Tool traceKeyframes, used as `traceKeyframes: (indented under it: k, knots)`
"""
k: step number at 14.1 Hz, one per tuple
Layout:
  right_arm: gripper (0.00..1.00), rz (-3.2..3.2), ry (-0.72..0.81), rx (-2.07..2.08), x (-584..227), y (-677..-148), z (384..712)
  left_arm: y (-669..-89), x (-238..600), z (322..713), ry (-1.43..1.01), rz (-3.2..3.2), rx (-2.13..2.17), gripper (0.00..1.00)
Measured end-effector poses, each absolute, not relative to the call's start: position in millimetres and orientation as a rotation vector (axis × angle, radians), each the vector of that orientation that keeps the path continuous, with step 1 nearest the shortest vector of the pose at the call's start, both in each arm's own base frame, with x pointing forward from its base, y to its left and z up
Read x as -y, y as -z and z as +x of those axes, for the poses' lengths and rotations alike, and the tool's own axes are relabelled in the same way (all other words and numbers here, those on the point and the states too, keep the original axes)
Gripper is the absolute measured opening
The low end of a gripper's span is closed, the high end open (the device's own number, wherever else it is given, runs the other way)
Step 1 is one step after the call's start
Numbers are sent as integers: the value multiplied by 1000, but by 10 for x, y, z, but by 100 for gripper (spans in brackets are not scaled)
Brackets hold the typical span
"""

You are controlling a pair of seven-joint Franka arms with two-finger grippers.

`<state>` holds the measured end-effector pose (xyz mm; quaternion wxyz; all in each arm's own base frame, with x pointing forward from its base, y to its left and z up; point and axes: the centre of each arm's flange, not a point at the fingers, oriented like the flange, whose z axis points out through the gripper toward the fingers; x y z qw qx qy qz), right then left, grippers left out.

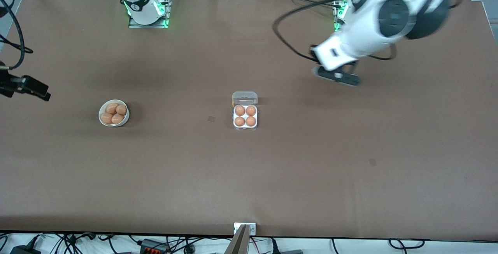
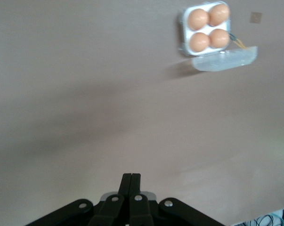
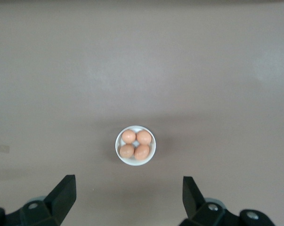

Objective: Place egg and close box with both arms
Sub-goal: 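Move the left gripper over the clear carton's open lid, then press the carton lid down shut with the left gripper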

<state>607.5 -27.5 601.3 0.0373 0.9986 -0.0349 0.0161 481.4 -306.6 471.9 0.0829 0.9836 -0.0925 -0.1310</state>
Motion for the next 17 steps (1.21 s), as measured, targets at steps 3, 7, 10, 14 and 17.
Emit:
traceKeyframes:
  k: [3, 7, 10, 14, 17]
  knots:
    - [100, 3069, -71, 104, 299, -5889, 5843, -4437, 3637, 4460, 302, 2932, 252, 1]
    - [100, 3076, -68, 101, 288, -5797, 5755, -3951, 4112, 4254, 194, 2934, 241, 1]
    - [100, 3097, -81, 104, 263, -5802, 5764, -3390, 4607, 4055, 60, 2995, 199, 1]
    - [100, 3098, -97, 94, 240, -5837, 5773, -2881, 4976, 3996, -58, 3021, 224, 1]
    - [100, 3099, -99, 86, 223, -5843, 5775, -2771, 5062, 4317, -194, 3022, 217, 1]
